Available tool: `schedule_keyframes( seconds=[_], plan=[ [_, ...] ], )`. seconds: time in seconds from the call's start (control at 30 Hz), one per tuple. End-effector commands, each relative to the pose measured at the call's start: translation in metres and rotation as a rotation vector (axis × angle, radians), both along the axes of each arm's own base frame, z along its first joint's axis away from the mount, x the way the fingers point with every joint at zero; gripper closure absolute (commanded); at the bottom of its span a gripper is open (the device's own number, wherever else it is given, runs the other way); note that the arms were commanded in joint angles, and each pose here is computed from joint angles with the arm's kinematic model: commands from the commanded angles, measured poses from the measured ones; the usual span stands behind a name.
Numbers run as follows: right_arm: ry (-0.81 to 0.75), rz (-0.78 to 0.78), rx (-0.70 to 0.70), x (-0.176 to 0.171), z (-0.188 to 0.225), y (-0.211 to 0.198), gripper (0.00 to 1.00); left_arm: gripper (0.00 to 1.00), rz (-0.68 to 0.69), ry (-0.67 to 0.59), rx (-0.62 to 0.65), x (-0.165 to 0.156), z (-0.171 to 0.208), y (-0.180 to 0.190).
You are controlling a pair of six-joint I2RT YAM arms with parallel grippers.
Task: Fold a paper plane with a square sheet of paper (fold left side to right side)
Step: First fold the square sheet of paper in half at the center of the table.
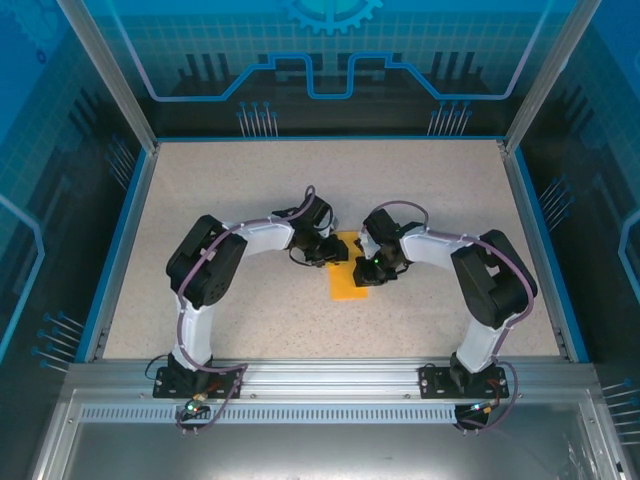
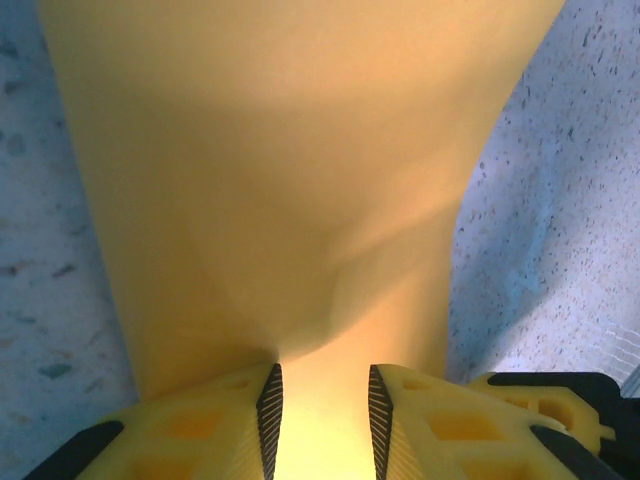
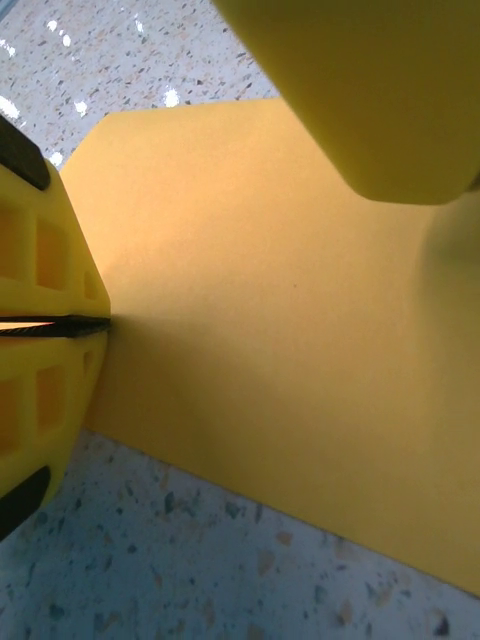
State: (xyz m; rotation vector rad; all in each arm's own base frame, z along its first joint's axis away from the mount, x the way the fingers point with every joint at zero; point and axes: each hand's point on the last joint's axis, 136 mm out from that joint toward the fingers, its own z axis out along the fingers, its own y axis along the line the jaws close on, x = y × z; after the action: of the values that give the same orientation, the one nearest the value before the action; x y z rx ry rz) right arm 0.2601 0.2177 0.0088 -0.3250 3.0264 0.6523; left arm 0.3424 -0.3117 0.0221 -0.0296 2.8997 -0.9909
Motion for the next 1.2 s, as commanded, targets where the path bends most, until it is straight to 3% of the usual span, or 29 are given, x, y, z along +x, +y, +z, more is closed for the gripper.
schedule_keyframes(
  seconds=[0.0, 0.77, 0.97, 1.17],
  plan=[
    [0.057, 0.018, -0.177, -0.017, -0.028, -0.031, 0.89, 0.68, 0.031, -0.017, 0.06, 0.017, -0.01, 0.017],
    [0.081, 0.048, -0.193, -0.027, -0.036, -0.037, 0.9, 0.64, 0.161, -0.055, 0.061, 0.101, -0.005, 0.028],
    [0.077, 0.048, -0.192, -0.027, -0.034, -0.037, 0.89, 0.63, 0.158, -0.066, 0.042, 0.11, 0.001, 0.023],
    [0.072, 0.046, -0.179, -0.023, -0.032, -0.033, 0.9, 0.63, 0.144, -0.142, 0.0, 0.104, 0.034, 0.025]
  ],
)
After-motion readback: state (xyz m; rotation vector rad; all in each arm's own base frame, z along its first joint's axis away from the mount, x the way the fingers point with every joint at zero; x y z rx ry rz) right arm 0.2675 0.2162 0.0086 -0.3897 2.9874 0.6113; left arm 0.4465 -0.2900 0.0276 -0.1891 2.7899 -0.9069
